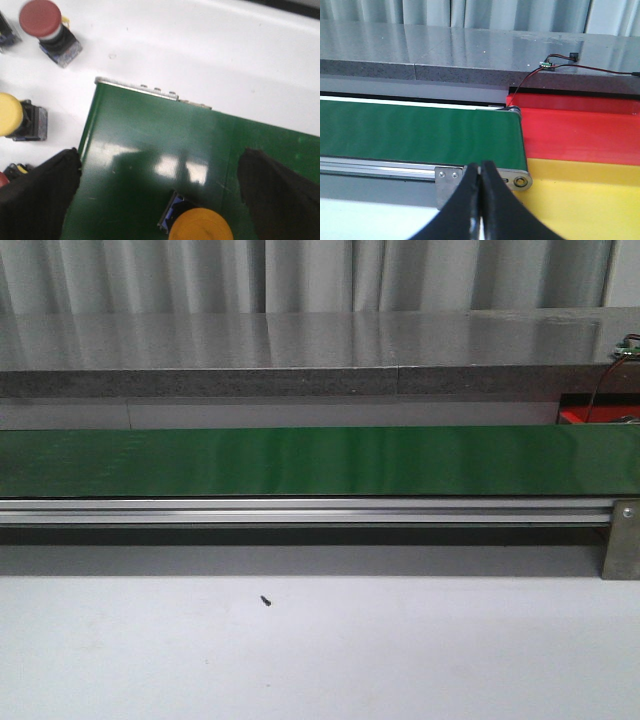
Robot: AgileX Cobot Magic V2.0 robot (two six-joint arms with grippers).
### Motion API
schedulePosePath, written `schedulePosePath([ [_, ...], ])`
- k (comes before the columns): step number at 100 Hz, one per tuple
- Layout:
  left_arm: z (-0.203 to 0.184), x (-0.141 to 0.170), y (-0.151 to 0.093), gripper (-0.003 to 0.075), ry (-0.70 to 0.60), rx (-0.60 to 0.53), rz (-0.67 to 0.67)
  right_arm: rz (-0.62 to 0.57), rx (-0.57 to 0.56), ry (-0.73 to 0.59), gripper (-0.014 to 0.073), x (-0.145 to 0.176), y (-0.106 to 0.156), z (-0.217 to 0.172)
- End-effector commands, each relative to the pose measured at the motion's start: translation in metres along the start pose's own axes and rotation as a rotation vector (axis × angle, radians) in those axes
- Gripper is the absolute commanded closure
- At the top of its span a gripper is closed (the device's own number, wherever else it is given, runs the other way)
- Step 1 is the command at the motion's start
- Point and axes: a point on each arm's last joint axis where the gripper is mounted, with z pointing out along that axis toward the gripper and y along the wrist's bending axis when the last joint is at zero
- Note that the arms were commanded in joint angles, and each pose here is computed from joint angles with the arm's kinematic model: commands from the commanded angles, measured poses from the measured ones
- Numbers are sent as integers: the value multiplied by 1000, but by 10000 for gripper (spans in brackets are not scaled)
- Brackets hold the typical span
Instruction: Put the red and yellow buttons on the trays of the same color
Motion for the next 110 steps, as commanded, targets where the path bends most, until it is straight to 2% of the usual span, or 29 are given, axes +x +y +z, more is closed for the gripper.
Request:
schedulePosePath([
  [1, -42, -17, 5, 97, -161, -10, -19, -10, -1, -109, 663, -14, 0, -3],
  [9, -49, -16, 23, 99, -154, -61, -63, -10, -1, -109, 663, -14, 0, -3],
  [29, -55, -1, 90, 99, -90, -236, -184, -10, -1, -109, 663, -14, 0, -3],
  [52, -60, 26, 153, 99, -92, -347, -367, -10, -1, -109, 663, -14, 0, -3],
  [64, -63, 31, 170, 99, -142, -382, -418, -10, -1, -109, 663, -14, 0, -3],
  [81, -62, 31, 180, 99, -167, -418, -408, -10, -1, -109, 663, -14, 0, -3],
  [110, -25, 40, 192, 99, -64, -406, -424, -10, -1, -109, 663, -14, 0, -3],
])
